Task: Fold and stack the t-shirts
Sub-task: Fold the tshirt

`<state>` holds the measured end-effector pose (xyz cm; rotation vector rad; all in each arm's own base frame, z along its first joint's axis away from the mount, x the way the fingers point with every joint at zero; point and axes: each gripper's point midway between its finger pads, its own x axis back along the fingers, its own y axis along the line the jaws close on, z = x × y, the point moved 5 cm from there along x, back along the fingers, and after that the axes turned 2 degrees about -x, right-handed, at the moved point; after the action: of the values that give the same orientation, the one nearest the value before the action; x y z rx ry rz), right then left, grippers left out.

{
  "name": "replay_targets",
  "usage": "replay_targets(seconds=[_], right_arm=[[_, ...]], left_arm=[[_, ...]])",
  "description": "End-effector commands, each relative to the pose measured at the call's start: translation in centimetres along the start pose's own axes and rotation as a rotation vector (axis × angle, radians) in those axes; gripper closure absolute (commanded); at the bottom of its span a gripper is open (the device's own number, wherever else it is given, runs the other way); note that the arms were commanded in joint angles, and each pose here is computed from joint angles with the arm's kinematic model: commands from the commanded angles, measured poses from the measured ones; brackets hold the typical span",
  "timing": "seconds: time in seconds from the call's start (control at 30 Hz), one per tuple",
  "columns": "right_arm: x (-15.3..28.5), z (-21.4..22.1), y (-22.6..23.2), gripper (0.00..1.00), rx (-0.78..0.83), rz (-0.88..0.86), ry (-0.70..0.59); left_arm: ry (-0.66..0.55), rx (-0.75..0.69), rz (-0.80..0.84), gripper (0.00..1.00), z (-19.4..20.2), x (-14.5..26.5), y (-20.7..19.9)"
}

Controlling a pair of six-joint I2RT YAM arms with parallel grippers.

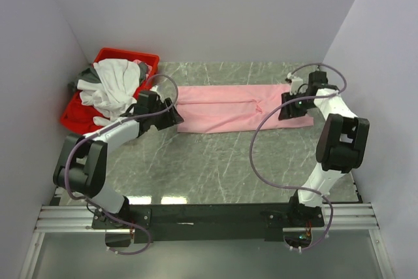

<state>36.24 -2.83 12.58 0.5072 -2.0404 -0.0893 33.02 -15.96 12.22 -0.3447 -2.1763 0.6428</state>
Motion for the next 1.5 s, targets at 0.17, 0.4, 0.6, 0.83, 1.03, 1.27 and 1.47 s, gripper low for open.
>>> replay_targets(seconds=[0.17, 0.4, 0.6, 0.83, 1.03, 1.27, 1.47], right_arm=[[0.6, -0.4, 2.4, 0.5, 0.013, -0.084, -0.104], [0.6, 0.0, 2.7, 0.5, 0.011, -0.099, -0.112], [0.7, 0.1, 2.8, 0.5, 0.016, -0.097, -0.115], [0.8, 0.6, 2.2, 0.5, 0.022, -0.047, -0.089], [1.3, 1.4, -0.2, 0.5, -0.073, 0.067, -0.088], [0.2, 2.8, -4.0, 0.5, -0.297, 0.211, -0.054], [-1.3, 2.2, -6.5, 0.48, -0.445, 0.244, -0.036]], left_arm=[[0.019, 0.104, -0.145, 0.43, 1.6, -2.2, 0.0], [0.049, 0.085, -0.335, 0.49, 1.9, -4.3, 1.5], [0.042, 0.085, -0.367, 0.7, 2.0, -4.6, 2.0], [0.059, 0.095, -0.341, 0.9, 3.0, -3.1, 1.9], [0.086, 0.132, -0.291, 0.9, 5.5, -0.2, 1.9], [0.168, 0.174, -0.217, 0.9, 9.9, 1.9, 1.1], [0.212, 0.173, -0.189, 0.9, 12.1, 3.2, 0.6]])
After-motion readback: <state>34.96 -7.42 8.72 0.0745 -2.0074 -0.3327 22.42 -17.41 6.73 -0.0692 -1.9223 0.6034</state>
